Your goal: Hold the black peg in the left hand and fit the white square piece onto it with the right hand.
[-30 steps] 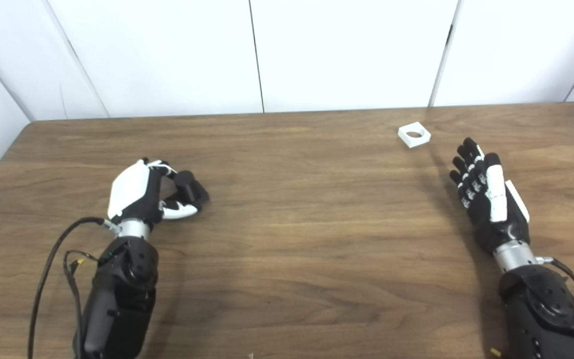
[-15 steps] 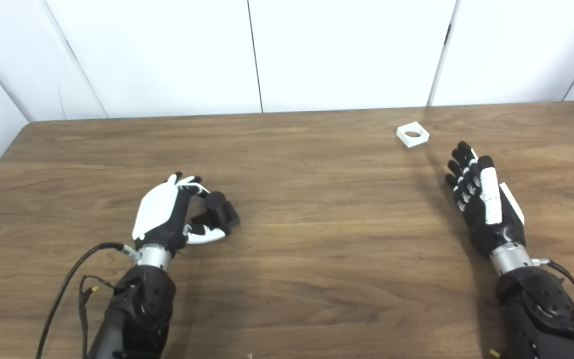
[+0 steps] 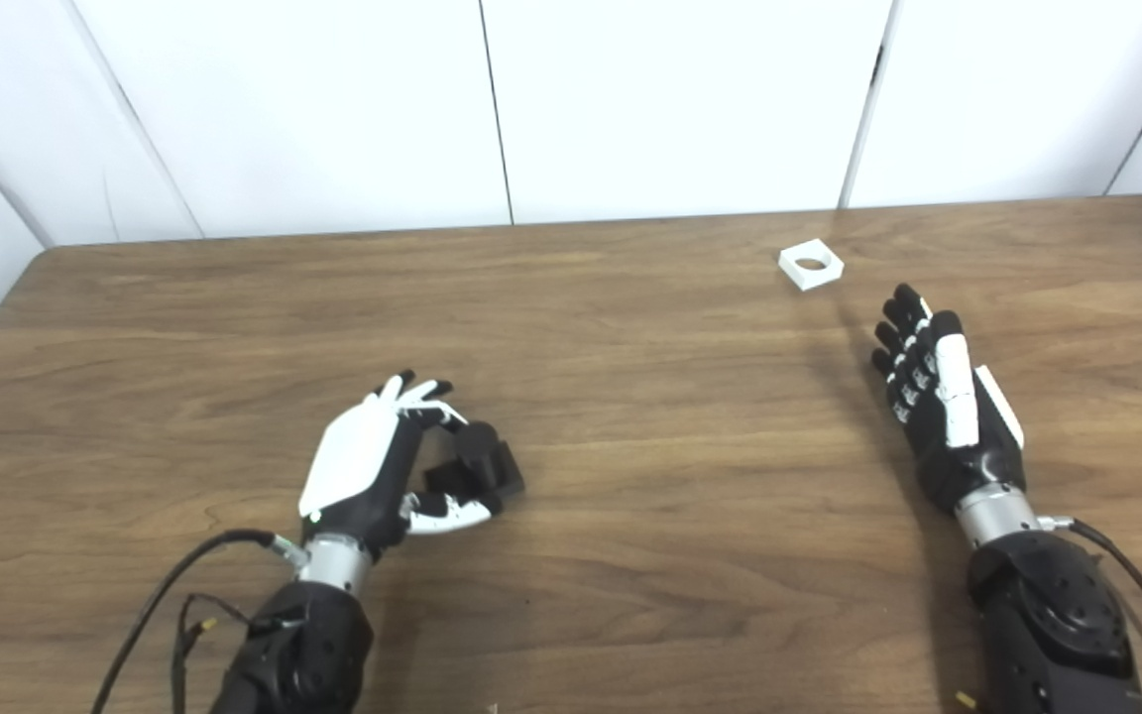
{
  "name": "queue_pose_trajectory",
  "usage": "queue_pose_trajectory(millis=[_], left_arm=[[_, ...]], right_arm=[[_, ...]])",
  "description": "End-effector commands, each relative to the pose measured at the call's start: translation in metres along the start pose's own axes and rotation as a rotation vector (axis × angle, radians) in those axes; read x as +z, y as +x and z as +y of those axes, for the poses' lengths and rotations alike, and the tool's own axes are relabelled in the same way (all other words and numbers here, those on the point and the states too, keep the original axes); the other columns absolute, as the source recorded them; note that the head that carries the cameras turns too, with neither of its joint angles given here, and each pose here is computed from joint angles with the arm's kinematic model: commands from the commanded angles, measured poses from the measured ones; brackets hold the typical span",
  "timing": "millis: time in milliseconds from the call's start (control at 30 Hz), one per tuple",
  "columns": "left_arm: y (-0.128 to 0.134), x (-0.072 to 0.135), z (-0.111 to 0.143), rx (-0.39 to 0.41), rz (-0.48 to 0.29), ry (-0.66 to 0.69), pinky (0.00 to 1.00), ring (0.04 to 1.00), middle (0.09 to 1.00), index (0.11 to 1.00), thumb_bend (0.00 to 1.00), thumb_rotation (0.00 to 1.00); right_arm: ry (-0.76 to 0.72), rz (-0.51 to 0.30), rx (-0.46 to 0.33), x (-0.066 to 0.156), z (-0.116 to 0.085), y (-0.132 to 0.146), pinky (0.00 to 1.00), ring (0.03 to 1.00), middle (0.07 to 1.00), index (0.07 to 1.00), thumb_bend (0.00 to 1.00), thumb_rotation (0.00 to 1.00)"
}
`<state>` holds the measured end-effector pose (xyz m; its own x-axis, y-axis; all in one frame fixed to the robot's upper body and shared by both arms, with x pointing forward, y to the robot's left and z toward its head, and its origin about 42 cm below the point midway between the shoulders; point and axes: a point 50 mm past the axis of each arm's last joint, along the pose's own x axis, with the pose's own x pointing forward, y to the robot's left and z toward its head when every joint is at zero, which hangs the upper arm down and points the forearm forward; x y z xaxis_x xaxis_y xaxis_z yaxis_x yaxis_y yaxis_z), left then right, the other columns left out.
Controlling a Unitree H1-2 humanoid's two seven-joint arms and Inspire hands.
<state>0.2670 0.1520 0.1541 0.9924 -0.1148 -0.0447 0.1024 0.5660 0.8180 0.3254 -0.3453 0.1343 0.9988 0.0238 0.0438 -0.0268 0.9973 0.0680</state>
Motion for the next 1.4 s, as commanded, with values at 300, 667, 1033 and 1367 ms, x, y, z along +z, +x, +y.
queue_pose_trajectory(millis=[300,667,1033,1367], left_arm=[[-0.022,0.010,-0.018,-0.076,-0.063,-0.032,1.00,1.000,0.895,0.492,0.52,0.06],[-0.035,0.009,-0.027,-0.121,-0.064,-0.026,1.00,1.000,0.895,0.492,0.52,0.06],[-0.037,0.006,-0.029,-0.129,-0.064,-0.025,1.00,1.000,0.897,0.492,0.51,0.06],[-0.036,0.009,-0.030,-0.135,-0.051,-0.027,1.00,1.000,0.898,0.492,0.52,0.06]], right_arm=[[-0.009,-0.053,0.014,0.017,0.005,0.005,1.00,1.000,1.000,1.000,0.57,1.00],[-0.009,-0.043,0.013,0.016,0.004,0.003,1.00,1.000,1.000,1.000,0.58,1.00],[-0.023,-0.070,0.013,0.031,0.009,0.008,1.00,1.000,1.000,1.000,0.63,0.85],[-0.027,-0.176,0.042,0.075,0.024,0.037,1.00,1.000,1.000,1.000,0.64,0.73]])
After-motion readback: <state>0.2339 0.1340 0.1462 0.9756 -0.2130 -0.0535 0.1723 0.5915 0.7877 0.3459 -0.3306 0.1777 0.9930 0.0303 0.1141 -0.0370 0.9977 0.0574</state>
